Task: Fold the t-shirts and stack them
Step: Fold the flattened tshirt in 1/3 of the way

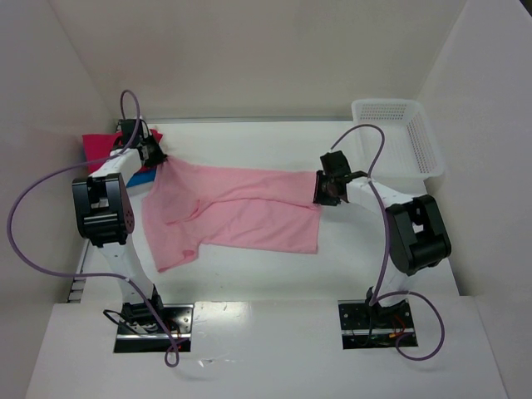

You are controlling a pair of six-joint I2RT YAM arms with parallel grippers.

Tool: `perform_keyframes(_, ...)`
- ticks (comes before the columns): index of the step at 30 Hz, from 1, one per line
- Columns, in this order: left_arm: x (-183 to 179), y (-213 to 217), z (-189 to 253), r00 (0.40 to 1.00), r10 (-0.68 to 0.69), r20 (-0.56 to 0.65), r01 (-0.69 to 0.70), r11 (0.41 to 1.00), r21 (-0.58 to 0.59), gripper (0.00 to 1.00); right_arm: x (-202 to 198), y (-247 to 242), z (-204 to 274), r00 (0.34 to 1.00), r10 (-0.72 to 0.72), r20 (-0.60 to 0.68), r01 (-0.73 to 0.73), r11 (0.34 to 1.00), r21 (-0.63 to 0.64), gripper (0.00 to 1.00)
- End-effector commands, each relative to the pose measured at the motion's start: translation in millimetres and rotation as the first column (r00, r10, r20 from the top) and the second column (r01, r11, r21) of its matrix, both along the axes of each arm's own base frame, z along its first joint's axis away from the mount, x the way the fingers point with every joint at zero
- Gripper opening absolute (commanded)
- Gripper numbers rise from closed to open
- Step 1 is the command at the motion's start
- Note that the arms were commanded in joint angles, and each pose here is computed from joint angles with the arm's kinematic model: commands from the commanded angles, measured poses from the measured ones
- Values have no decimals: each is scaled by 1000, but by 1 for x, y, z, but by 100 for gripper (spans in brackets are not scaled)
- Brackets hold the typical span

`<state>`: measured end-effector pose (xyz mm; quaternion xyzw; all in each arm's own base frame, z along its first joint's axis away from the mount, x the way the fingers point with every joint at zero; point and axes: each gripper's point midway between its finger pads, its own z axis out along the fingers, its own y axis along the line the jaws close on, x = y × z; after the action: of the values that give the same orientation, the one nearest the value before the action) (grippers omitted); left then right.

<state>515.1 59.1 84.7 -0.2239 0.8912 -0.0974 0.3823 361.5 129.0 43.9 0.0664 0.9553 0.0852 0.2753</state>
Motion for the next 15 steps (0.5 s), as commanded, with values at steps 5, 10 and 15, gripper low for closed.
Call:
perform_keyframes(5, 8, 11, 15, 999, -18, 33, 17, 999, 30, 39, 40, -1, 34, 993, -17, 116, 24, 998, -56, 55)
perform_keyframes(10, 3, 6, 40, 996, -41, 74, 39, 999, 32, 57, 60, 6, 46, 986, -7, 165, 15, 999, -46, 38)
perform_keyframes(15, -7, -30, 60, 978, -151, 142, 155, 988, -20, 46, 78, 23, 26, 991, 26, 134, -24, 1000, -11, 7)
